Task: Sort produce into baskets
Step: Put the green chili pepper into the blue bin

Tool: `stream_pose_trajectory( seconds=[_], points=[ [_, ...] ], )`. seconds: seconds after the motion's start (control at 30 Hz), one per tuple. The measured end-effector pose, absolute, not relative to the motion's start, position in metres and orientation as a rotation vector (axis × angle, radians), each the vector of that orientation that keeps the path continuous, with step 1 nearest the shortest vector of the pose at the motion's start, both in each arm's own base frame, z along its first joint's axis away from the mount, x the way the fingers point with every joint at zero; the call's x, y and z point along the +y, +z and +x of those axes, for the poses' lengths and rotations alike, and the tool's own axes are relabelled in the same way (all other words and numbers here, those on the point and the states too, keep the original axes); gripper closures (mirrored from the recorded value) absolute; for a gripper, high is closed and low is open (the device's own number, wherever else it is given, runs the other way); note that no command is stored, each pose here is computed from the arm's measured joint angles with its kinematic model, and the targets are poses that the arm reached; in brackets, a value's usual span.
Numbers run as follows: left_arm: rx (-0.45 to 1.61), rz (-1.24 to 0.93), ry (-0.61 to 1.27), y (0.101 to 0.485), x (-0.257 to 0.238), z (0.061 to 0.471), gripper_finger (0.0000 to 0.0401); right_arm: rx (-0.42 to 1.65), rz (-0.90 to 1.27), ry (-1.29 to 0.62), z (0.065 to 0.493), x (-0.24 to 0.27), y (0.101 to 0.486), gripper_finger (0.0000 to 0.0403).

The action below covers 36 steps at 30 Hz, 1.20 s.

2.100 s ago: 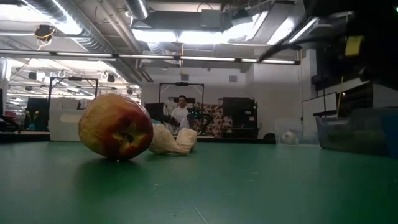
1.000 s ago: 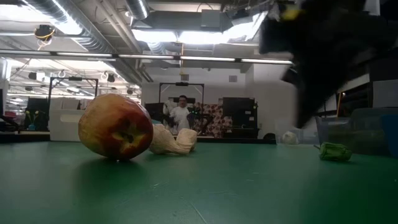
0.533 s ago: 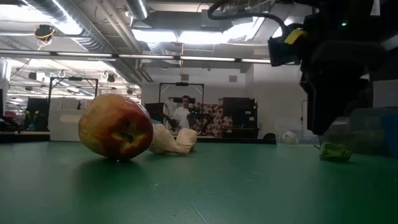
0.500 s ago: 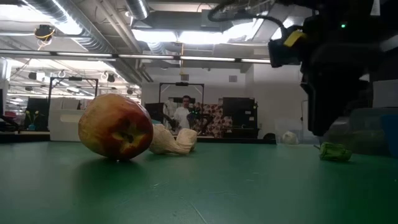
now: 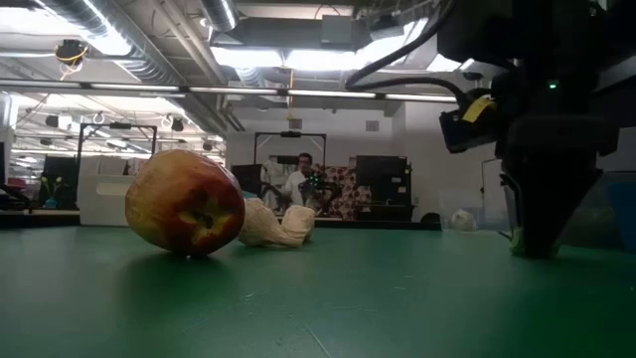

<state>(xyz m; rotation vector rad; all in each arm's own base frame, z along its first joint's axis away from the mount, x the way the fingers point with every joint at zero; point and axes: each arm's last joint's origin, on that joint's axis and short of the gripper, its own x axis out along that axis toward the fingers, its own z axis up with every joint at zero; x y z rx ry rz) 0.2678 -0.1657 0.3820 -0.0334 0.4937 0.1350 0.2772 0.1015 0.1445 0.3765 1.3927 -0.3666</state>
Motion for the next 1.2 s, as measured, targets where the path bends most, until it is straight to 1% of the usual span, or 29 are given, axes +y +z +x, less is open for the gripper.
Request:
stream_pose_trajectory(
  seconds=[0.1,0.37,0.5,0.6,0.7,0.83,0.93,1.07,1.2],
  points=[
    [0.495,-0.032,0.135,0.382,-0.166,0.268,0.0384,1.386,0.378,-0.364,0.278,0.102,0.145,0.0179],
    [0.496,-0.031,0.136,0.382,-0.166,0.268,0.0384,1.396,0.388,-0.352,0.278,0.102,0.145,0.0306],
    [0.499,-0.036,0.138,0.381,-0.165,0.267,0.0384,1.411,0.396,-0.332,0.277,0.103,0.145,0.0346],
    [0.514,-0.037,0.145,0.380,-0.165,0.266,0.0384,1.431,0.403,-0.314,0.275,0.103,0.147,0.0356],
    [0.532,-0.050,0.158,0.378,-0.164,0.265,0.0384,1.457,0.429,-0.278,0.270,0.105,0.152,0.0350],
    [0.546,-0.046,0.163,0.377,-0.163,0.264,0.0384,1.407,0.487,-0.219,0.265,0.104,0.175,0.0337],
    [0.550,-0.043,0.164,0.376,-0.163,0.264,0.0384,1.372,0.524,-0.194,0.257,0.104,0.194,0.0336],
    [0.551,-0.042,0.164,0.376,-0.163,0.264,0.0384,1.369,0.562,-0.184,0.234,0.107,0.219,0.0344],
    [0.553,-0.041,0.165,0.376,-0.163,0.264,0.0384,1.399,0.603,-0.227,0.202,0.111,0.241,0.0346]
  ],
)
